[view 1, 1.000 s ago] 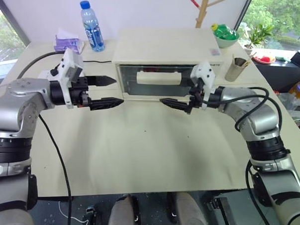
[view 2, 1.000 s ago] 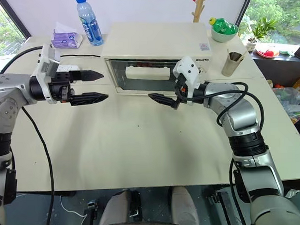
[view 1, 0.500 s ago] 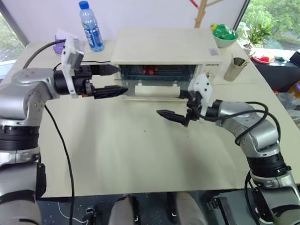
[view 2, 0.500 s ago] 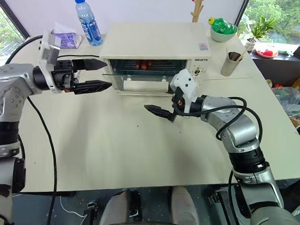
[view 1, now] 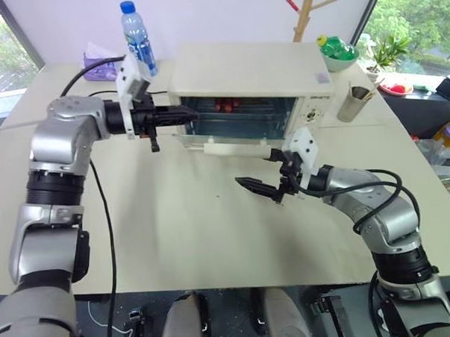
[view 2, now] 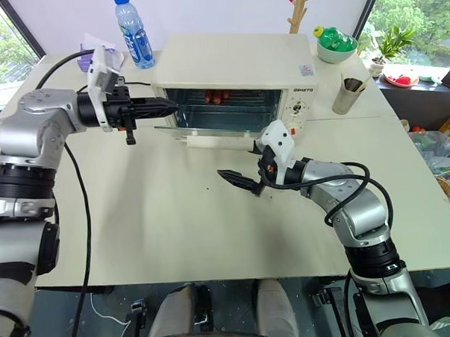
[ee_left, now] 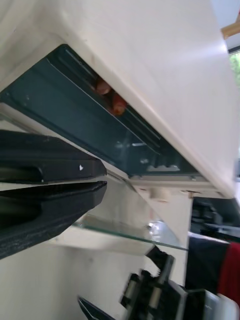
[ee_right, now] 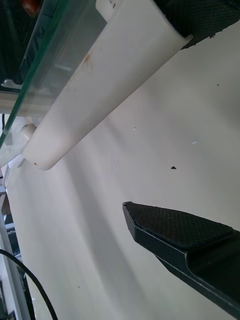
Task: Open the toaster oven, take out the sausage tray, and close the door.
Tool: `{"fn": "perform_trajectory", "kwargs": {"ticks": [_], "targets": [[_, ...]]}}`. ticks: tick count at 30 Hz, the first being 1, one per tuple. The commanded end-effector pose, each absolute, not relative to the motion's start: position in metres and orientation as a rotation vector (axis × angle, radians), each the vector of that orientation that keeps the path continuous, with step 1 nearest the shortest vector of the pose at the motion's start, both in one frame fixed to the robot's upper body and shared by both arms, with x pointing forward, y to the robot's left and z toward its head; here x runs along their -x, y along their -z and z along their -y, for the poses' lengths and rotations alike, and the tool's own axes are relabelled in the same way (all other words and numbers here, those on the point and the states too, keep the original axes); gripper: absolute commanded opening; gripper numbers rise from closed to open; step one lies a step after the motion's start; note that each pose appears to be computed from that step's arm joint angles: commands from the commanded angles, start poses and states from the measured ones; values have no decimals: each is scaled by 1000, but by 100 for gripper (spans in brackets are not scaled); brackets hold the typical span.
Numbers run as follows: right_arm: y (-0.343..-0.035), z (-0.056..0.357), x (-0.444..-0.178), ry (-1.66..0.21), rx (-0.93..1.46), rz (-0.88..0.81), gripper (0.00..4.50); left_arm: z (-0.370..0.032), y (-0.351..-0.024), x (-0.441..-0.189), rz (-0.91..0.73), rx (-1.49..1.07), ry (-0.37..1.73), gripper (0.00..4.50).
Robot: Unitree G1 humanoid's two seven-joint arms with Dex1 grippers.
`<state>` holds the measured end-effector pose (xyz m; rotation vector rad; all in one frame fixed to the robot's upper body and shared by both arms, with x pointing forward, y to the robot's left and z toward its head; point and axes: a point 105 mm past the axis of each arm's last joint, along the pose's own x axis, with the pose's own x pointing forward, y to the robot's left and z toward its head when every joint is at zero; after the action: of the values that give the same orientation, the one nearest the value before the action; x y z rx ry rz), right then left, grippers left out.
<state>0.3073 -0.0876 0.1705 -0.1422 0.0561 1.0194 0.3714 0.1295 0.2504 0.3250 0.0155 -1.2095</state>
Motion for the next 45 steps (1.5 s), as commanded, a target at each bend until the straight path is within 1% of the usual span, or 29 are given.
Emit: {"fn": "perform_trajectory", "kwargs": {"ticks": [1,4,8,12,15,18,22,26,29,36,40,45], "targets": [[-183,83,-301,-1038,141,3,450,-131,-250,-378,2,-424,1187,13],[-182,83,-301,-1034,142,3,450,-133,-239,-382,-21,-440,1184,13],[-181,87,-302,-1020,156,-5,450,-134,-236,-385,-30,-436,1182,13],[-171,109,-312,-921,206,-62,450,-134,-235,-384,-35,-419,1195,13],[-165,122,-314,-881,228,-104,450,-134,-235,-383,-34,-411,1196,13],[-158,136,-308,-864,252,-157,450,-134,-234,-383,-35,-399,1195,13],[-156,148,-285,-928,259,-218,450,-134,-227,-381,-50,-384,1203,13],[-170,160,-253,-1021,252,-247,450,-133,-211,-375,-87,-378,1220,13],[-184,170,-243,-1028,251,-242,450,-132,-196,-370,-121,-375,1237,13],[-215,186,-249,-927,213,-159,450,-130,-162,-360,-203,-396,1276,13],[-220,189,-250,-893,202,-141,450,-126,-143,-356,-239,-412,1297,13],[-221,189,-252,-875,199,-138,450,-124,-132,-360,-257,-401,1282,13]]}}
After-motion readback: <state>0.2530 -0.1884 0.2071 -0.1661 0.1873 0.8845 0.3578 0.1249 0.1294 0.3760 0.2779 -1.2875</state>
